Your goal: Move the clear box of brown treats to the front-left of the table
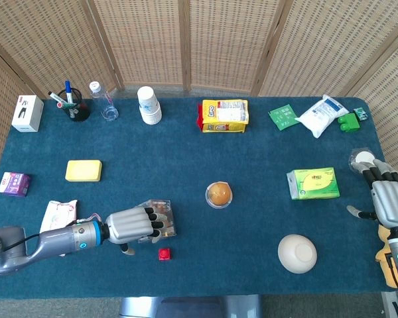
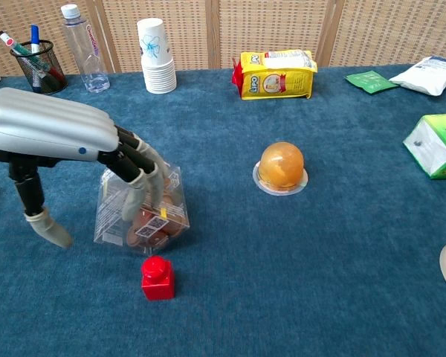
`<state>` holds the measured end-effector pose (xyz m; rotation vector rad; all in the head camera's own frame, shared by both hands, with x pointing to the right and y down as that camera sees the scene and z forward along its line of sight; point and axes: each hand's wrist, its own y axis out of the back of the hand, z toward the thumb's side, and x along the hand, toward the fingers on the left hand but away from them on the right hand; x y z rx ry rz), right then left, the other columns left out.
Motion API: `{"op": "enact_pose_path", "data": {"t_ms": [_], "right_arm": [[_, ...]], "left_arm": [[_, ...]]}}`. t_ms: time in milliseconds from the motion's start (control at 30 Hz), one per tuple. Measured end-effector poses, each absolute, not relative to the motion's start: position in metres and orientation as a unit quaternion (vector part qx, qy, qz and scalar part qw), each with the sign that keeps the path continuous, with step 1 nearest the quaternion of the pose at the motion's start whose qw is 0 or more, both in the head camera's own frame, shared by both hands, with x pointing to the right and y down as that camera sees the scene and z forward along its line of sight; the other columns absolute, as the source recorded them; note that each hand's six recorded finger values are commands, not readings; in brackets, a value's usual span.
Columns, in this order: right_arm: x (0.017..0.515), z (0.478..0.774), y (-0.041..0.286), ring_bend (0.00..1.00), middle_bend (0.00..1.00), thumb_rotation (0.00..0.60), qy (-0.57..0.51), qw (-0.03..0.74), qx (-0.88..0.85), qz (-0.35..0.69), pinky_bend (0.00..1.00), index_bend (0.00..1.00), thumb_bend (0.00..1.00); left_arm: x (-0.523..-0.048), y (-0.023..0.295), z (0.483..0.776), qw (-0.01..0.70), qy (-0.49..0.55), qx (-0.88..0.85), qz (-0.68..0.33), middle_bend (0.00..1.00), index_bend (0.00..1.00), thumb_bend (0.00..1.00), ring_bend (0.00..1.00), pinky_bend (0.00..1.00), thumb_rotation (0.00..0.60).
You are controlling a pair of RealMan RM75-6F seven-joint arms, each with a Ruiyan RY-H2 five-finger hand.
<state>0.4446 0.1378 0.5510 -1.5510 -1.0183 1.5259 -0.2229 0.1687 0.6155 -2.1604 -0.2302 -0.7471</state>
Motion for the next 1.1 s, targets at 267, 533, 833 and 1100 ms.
{"op": "enact_pose_path", "data": {"t_ms": [267,533,833,1100], "right_arm": [[0.440,0.550,0.136,0.09,0.20,0.600,-0.396,0.363,-0.605,0.587,0.15,0.15,0.01],[0.438,0.550,0.135,0.09,0.20,0.600,-0.395,0.364,-0.608,0.585,0.15,0.15,0.01],[0.442,0.549,0.138,0.09,0.20,0.600,-0.399,0.363,-0.605,0.585,0.15,0.15,0.01],[0.450,0.547,0.140,0.09,0.20,0.600,-0.405,0.360,-0.598,0.590,0.15,0.14,0.01]], "left_arm": [[-0.255,0.171,0.599,0.408,-0.065,-0.852,-0.321,0.30,0.39,0.16,0.18,0.21,0.600],[-0.291,0.164,0.576,0.411,0.000,-0.842,-0.349,0.28,0.39,0.16,0.17,0.21,0.600],[-0.278,0.157,0.584,0.400,0.020,-0.850,-0.343,0.24,0.35,0.16,0.13,0.16,0.600],[-0.244,0.163,0.612,0.385,-0.016,-0.862,-0.330,0.23,0.34,0.16,0.12,0.16,0.600]]}}
